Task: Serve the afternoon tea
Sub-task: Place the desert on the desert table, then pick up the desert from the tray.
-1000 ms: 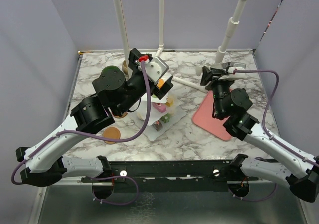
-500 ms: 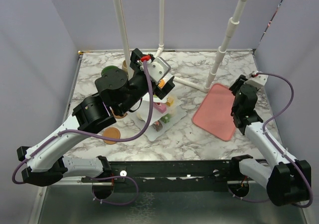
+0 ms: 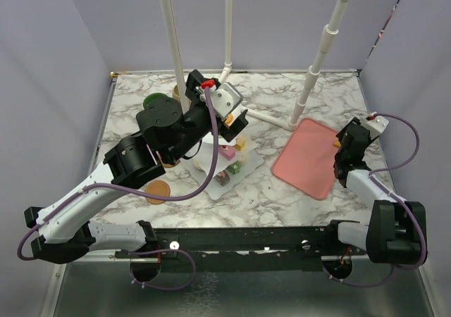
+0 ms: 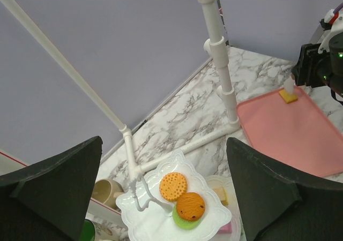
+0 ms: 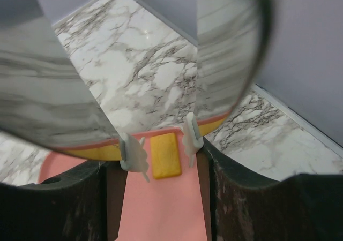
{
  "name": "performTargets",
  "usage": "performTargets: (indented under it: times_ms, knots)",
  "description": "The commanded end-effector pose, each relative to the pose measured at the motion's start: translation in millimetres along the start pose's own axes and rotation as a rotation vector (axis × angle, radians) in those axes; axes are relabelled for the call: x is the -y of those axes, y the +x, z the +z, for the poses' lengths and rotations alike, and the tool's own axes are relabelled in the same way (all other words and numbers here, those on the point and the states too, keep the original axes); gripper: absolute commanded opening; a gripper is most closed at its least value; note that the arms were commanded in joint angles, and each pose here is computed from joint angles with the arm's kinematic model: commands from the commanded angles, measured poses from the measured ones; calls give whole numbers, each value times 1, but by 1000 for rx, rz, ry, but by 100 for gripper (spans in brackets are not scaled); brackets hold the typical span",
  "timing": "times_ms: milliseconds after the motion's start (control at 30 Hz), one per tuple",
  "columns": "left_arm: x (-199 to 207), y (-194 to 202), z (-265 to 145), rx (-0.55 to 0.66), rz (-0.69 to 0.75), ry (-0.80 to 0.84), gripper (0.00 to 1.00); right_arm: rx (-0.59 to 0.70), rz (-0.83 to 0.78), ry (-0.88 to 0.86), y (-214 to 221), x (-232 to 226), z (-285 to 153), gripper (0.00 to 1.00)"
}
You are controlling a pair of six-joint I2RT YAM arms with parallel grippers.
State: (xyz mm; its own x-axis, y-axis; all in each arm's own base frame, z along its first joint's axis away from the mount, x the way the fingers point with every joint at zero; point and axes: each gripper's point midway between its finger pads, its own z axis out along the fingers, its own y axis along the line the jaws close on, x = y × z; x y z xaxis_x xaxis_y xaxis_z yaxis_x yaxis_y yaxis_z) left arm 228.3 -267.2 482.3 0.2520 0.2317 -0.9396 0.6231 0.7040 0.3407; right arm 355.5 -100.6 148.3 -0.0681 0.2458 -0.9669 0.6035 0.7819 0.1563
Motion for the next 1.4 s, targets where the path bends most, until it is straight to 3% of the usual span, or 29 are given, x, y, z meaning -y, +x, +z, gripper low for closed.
performTargets:
  times_ms: [0, 1033, 1367]
  knots:
    - [0, -1, -2, 11, 4, 9, 99, 35, 66, 2, -7, 3, 11, 52]
    - [-1, -7, 0, 28, 14, -6, 99, -41, 16, -13, 16, -10, 40, 52]
    - [-2, -9, -2, 33, 11, -12, 99, -83, -15, 33, 34, 7, 30, 52]
